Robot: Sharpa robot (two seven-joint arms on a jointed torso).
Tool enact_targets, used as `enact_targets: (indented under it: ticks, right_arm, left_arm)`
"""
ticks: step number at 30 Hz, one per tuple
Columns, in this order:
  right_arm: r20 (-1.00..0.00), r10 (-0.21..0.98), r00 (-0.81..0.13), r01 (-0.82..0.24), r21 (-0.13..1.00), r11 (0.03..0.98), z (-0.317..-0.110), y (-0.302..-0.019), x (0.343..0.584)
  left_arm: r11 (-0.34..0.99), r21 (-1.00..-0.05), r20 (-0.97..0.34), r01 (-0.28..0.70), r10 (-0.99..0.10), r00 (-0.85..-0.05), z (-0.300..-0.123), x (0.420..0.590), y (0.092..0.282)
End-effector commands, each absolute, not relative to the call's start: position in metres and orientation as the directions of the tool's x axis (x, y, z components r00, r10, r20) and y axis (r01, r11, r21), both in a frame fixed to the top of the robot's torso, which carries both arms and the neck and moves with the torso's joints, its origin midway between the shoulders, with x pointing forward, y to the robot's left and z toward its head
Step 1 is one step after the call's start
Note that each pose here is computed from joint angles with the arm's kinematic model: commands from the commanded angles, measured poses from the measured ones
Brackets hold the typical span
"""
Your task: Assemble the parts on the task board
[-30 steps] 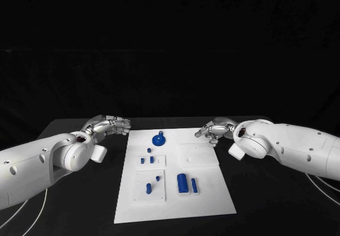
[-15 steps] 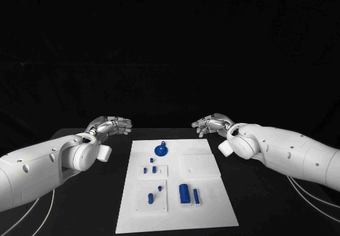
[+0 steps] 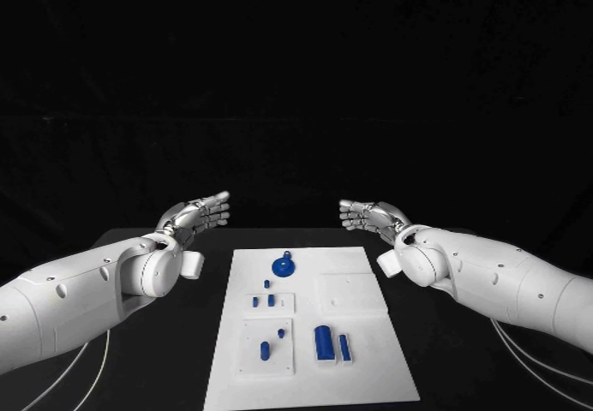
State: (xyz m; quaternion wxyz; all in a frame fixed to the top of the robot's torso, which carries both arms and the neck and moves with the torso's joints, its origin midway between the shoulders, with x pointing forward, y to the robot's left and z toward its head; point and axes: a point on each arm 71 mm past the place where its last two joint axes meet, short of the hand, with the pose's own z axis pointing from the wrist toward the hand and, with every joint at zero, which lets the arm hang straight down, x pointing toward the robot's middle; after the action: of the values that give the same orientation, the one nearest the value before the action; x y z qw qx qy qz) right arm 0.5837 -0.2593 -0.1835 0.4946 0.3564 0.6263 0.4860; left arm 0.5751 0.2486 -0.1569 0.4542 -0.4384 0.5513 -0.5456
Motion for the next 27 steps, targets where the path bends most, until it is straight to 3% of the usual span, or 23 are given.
enact_targets:
  ticks: [1,7,14,18,22,27]
  right_arm:
    - [-0.258,0.934,-0.246,-0.039,0.966,0.256,-0.185,-0.256,0.58]
    - [-0.199,0.957,-0.211,-0.048,0.98,0.194,-0.195,-0.242,0.563]
    - [-0.08,0.989,-0.122,-0.041,0.996,0.075,-0.213,-0.216,0.518]
    - [-0.034,0.996,-0.077,-0.027,0.999,0.032,-0.219,-0.205,0.494]
    - [-0.005,0.999,-0.04,-0.011,1.0,0.004,-0.222,-0.197,0.474]
    - [0.009,1.0,-0.02,0.0,1.0,-0.009,-0.224,-0.193,0.463]
  left_arm:
    - [0.017,-1.0,-0.02,0.015,-0.981,-0.194,-0.161,0.571,0.244]
    - [0.005,-1.0,-0.007,0.01,-0.987,-0.159,-0.18,0.551,0.232]
    - [-0.01,-1.0,0.009,0.003,-0.997,-0.079,-0.21,0.502,0.208]
    - [-0.011,-1.0,0.011,0.001,-0.999,-0.047,-0.218,0.482,0.2]
    - [-0.01,-1.0,0.01,0.0,-1.0,-0.025,-0.223,0.467,0.194]
    - [-0.01,-1.0,0.01,-0.001,-1.0,-0.017,-0.224,0.462,0.192]
